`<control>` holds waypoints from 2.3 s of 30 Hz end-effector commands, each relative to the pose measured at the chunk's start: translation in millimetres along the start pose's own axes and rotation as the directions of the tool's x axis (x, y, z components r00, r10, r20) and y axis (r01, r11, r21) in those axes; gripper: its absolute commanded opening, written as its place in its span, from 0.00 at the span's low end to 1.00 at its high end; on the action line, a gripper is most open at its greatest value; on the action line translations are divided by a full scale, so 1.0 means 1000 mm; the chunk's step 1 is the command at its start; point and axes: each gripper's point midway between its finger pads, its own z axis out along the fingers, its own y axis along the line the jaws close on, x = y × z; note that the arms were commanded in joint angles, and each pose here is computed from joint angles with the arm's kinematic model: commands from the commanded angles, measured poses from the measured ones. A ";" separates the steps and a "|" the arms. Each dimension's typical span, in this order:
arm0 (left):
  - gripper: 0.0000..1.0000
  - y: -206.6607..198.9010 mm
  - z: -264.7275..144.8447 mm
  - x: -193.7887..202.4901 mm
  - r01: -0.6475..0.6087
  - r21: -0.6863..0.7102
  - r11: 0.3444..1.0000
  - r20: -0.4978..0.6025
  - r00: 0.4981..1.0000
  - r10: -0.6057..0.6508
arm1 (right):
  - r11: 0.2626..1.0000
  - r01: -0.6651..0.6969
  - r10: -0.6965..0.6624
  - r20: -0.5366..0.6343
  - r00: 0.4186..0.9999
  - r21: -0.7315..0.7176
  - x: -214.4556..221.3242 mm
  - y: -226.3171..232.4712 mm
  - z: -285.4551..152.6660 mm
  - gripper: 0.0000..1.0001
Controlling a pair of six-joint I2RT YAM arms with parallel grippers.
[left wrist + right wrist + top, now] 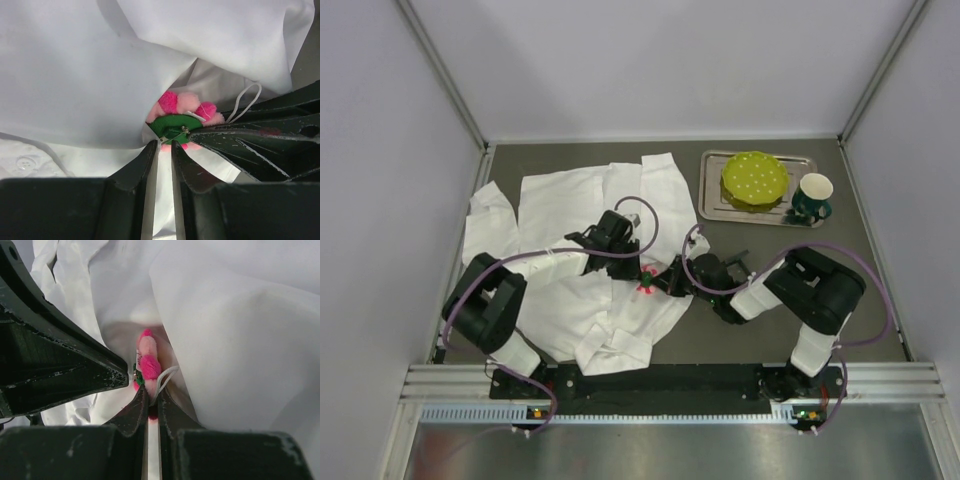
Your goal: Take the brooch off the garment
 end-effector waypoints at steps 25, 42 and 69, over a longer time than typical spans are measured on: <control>0.10 -0.009 0.014 -0.013 0.005 0.020 1.000 -0.004 1.000 -0.005 | 0.997 0.061 -0.060 0.007 0.998 -0.040 -0.007 0.007 0.004 0.00; 0.04 0.007 0.032 -0.011 0.048 -0.055 0.997 -0.006 0.999 -0.049 | 0.994 0.099 -0.100 -0.024 0.995 -0.040 -0.001 0.009 0.009 0.00; 0.00 0.072 0.051 0.013 0.100 -0.421 0.902 0.004 0.994 -0.109 | 0.988 0.153 -0.153 -0.016 0.988 -0.015 0.002 0.015 0.008 0.00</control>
